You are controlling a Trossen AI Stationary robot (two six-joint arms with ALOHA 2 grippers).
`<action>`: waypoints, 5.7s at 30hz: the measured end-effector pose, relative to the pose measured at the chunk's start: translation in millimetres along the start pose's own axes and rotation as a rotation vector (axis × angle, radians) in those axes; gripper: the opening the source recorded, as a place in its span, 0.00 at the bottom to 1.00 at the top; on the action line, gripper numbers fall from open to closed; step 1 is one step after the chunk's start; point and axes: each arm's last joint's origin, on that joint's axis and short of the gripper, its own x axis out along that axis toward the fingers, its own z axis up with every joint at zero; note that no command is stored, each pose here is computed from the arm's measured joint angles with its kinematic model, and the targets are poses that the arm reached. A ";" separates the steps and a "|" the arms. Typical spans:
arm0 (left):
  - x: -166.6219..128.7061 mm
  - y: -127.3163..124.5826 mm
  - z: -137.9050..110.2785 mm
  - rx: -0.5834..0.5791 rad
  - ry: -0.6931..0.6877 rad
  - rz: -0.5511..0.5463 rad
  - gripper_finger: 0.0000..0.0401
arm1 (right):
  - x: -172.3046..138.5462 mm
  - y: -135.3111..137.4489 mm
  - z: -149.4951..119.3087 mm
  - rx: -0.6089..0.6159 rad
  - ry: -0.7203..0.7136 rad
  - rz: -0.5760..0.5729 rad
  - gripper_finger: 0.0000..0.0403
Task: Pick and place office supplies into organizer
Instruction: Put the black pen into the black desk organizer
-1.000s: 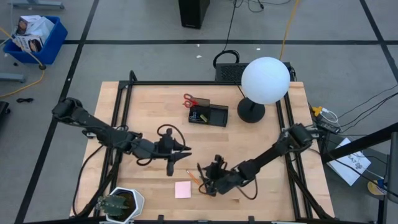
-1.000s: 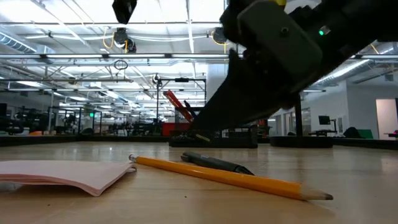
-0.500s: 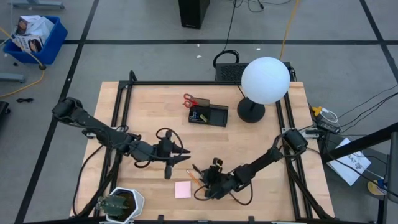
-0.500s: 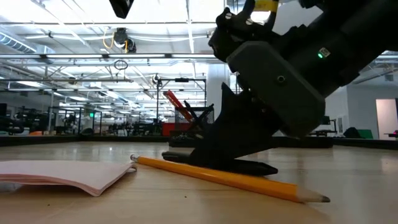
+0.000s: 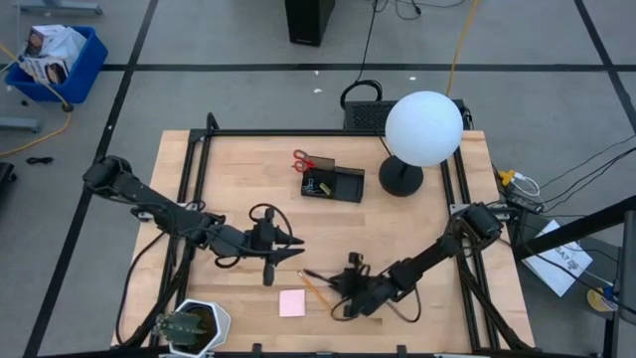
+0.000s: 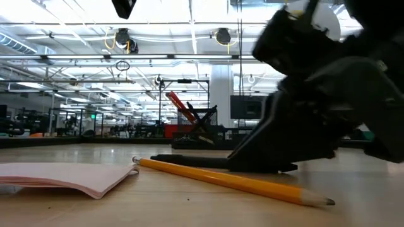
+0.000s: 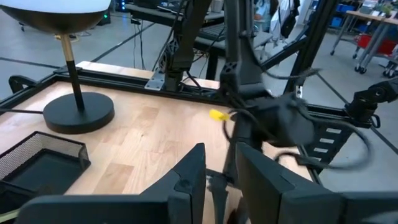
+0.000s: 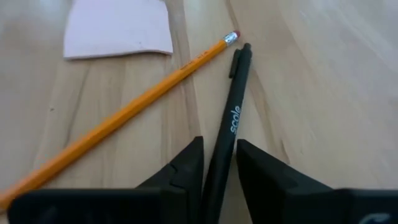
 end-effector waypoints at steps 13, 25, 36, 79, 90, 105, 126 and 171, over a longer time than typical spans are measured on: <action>0.1 0.1 -0.7 -0.001 0.006 0.002 0.23 | -9.2 -26.7 -34.6 0.111 -0.140 0.114 0.20; 0.3 -0.3 2.0 -0.011 -0.018 -0.003 0.23 | -3.4 -36.6 -28.8 0.173 -0.152 0.128 0.06; 0.2 -0.6 1.6 0.044 -0.015 -0.003 0.23 | -21.9 -39.2 -7.7 0.154 -0.299 0.027 0.06; 25.0 43.6 6.8 -0.199 -0.046 0.121 0.60 | -102.5 -66.7 67.2 0.048 -0.676 -0.366 0.06; 25.0 43.5 7.3 -0.204 -0.052 0.119 0.60 | -109.3 -72.1 80.9 0.041 -0.807 -0.285 0.06; 26.9 51.5 13.0 -0.213 -0.095 0.132 0.60 | -96.2 -95.6 91.9 0.068 -0.834 -0.246 0.06; 27.2 53.0 13.3 -0.186 -0.092 0.136 0.39 | -93.3 -102.8 102.3 0.092 -0.873 -0.179 0.06; 31.9 99.5 23.6 -0.119 -0.147 0.365 0.09 | -111.4 -47.3 77.0 0.057 -0.786 0.028 0.42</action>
